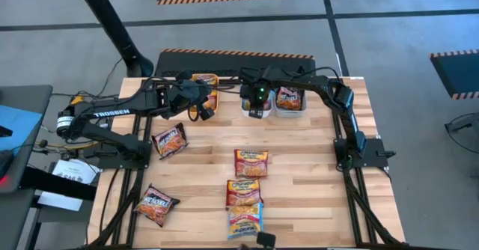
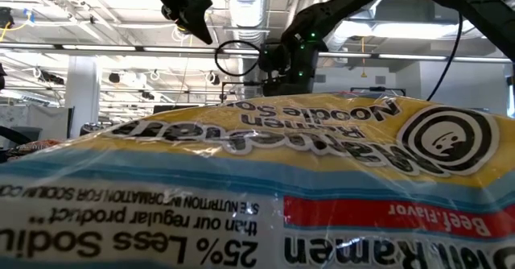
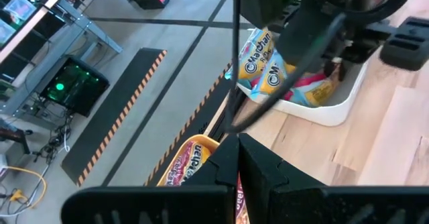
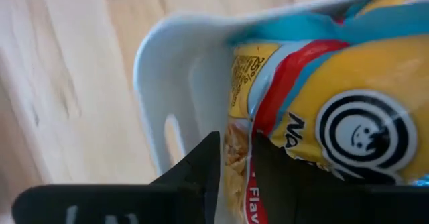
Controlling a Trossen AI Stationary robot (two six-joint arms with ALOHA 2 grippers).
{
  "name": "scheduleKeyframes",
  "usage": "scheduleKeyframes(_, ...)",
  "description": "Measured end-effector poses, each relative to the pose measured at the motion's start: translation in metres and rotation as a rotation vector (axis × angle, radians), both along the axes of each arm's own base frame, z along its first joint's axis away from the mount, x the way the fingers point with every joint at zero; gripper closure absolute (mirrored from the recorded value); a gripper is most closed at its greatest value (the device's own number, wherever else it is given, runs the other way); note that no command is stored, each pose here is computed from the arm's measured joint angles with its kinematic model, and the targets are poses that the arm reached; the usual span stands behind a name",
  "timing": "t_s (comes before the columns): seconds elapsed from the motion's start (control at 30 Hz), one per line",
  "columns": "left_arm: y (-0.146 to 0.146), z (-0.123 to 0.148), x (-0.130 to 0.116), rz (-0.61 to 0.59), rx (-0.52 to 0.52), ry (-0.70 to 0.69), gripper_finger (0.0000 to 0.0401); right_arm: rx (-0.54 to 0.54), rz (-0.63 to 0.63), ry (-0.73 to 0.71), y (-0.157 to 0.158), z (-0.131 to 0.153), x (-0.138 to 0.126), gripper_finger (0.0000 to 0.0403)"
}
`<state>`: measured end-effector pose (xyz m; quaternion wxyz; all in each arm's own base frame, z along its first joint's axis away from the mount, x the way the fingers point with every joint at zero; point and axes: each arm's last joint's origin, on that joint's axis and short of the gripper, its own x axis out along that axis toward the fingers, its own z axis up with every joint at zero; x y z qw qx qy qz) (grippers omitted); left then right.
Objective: Sort Maruchan noodles
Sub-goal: Put the blue noodle pack into the white bin, then put the red noodle pack into the yellow bin
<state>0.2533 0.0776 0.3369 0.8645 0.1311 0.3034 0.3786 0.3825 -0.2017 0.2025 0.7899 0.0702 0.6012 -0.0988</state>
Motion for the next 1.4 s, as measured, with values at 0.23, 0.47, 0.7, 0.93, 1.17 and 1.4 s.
scheduleKeyframes(0.23, 0.004, 0.000, -0.001, 0.017, -0.001, -0.001, 0.0401, -0.001, -0.067, 0.012, -0.009, -0.011, 0.001, 0.0291)
scheduleKeyframes(0.47, 0.006, 0.000, -0.002, 0.015, -0.005, -0.001, 0.0401, 0.024, -0.074, 0.074, -0.007, -0.026, 0.001, 0.0292)
scheduleKeyframes(0.7, 0.006, -0.001, -0.002, 0.010, -0.012, 0.004, 0.0401, 0.019, -0.059, 0.081, -0.005, -0.019, 0.002, 0.0292)
scheduleKeyframes(0.93, 0.006, -0.002, -0.003, 0.007, -0.026, 0.008, 0.0401, 0.008, -0.017, 0.083, 0.002, -0.005, 0.008, 0.0292)
scheduleKeyframes(1.17, 0.006, -0.002, -0.003, 0.008, -0.027, 0.010, 0.0401, 0.014, 0.006, 0.097, 0.010, 0.009, 0.012, 0.0292)
scheduleKeyframes(1.4, 0.006, -0.003, -0.003, 0.009, -0.029, 0.015, 0.0401, 0.017, 0.020, 0.102, 0.016, 0.032, 0.014, 0.0292)
